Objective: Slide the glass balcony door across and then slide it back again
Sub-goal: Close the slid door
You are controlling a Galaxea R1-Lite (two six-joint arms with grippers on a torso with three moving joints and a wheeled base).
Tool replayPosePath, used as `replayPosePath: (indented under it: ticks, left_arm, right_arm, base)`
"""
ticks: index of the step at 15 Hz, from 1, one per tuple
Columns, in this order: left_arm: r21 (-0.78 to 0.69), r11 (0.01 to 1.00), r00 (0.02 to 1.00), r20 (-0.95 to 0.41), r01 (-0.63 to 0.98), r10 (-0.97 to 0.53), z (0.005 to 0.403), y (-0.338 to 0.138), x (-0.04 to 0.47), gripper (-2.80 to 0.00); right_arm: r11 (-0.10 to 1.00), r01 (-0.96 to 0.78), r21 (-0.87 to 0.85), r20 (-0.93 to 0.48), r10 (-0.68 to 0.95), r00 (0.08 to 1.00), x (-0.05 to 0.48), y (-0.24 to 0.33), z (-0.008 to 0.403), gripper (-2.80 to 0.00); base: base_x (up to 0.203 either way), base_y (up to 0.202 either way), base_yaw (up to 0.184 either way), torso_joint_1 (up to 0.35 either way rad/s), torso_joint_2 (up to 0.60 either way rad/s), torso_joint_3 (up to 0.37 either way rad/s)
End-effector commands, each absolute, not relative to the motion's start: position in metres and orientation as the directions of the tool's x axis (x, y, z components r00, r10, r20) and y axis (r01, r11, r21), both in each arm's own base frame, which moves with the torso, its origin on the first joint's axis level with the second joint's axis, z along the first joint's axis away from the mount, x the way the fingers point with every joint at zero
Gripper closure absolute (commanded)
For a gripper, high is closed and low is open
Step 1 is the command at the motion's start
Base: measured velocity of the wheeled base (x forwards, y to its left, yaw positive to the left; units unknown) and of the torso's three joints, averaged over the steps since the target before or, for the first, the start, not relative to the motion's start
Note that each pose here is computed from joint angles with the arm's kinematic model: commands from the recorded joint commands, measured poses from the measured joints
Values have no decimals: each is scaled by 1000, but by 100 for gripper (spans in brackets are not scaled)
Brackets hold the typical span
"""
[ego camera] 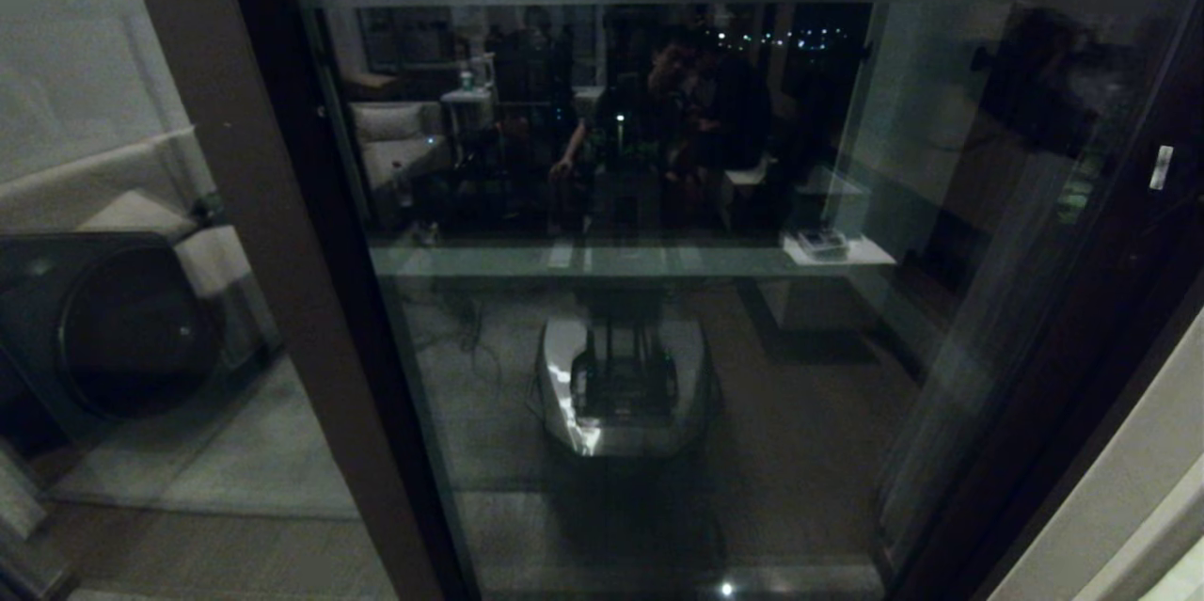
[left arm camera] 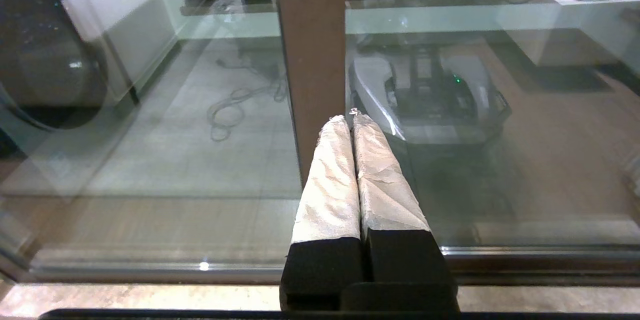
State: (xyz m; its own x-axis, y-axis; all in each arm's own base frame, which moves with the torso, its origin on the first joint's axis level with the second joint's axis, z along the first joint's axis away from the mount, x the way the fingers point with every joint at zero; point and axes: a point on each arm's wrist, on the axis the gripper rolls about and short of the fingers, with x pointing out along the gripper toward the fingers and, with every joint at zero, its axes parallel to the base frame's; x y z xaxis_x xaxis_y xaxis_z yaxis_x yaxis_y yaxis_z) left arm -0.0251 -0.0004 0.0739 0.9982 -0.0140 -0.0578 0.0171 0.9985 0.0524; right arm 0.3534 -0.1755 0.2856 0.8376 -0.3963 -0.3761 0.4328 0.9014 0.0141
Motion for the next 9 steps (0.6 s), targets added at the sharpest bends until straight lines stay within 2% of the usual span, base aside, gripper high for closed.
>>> replayPosePath:
  ticks: [1, 9]
  left_arm:
    - [53, 998, 998, -58, 17, -14, 74, 0, -25, 0]
    - [53, 998, 998, -58, 17, -14, 74, 0, -25, 0]
  right_arm:
    - [908, 419, 21, -346, -386, 855, 329, -165, 305, 0]
    - [919, 394, 14, -325, -368, 871, 296, -164, 318, 0]
  base:
    - [0, 0, 0, 0, 0, 0]
    - [0, 0, 0, 0, 0, 0]
